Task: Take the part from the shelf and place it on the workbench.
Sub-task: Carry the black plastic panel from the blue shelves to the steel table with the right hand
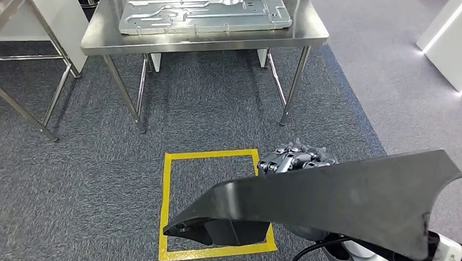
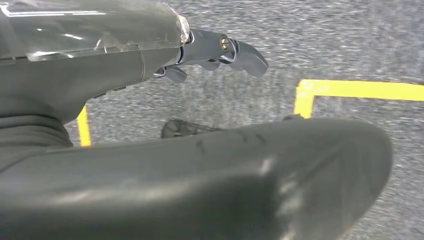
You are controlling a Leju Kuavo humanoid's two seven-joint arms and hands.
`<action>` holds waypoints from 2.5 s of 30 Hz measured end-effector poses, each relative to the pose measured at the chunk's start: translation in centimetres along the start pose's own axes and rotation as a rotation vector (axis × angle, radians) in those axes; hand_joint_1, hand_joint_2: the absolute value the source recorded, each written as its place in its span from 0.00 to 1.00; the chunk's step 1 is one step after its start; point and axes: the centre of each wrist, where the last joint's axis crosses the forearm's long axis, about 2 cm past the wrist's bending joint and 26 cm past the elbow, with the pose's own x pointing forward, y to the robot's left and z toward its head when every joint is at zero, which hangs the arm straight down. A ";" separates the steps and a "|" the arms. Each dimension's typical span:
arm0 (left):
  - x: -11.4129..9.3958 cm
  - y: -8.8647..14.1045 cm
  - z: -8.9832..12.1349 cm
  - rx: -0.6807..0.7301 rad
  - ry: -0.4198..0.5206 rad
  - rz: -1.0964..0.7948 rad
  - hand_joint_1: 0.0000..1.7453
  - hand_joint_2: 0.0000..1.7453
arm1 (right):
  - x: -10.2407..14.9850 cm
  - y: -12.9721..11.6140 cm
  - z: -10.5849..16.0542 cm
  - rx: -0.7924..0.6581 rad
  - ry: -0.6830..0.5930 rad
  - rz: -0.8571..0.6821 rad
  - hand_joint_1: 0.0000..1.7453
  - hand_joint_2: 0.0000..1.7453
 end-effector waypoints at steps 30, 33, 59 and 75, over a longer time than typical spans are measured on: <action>0.1 0.3 -0.1 0.010 -0.017 0.005 0.00 0.00 | -0.5 -0.8 0.1 -0.025 0.049 0.077 0.98 1.00; 0.2 0.4 -0.1 0.015 -0.026 0.007 0.00 0.00 | -0.5 -0.6 0.5 -0.022 0.067 0.096 0.98 1.00; -0.1 0.4 0.0 0.008 -0.044 0.012 0.00 0.00 | 0.8 1.3 1.6 -0.019 0.111 0.090 0.98 1.00; -0.1 0.5 0.0 0.013 -0.045 0.010 0.00 0.00 | 0.7 0.8 1.8 -0.032 0.113 0.093 0.98 1.00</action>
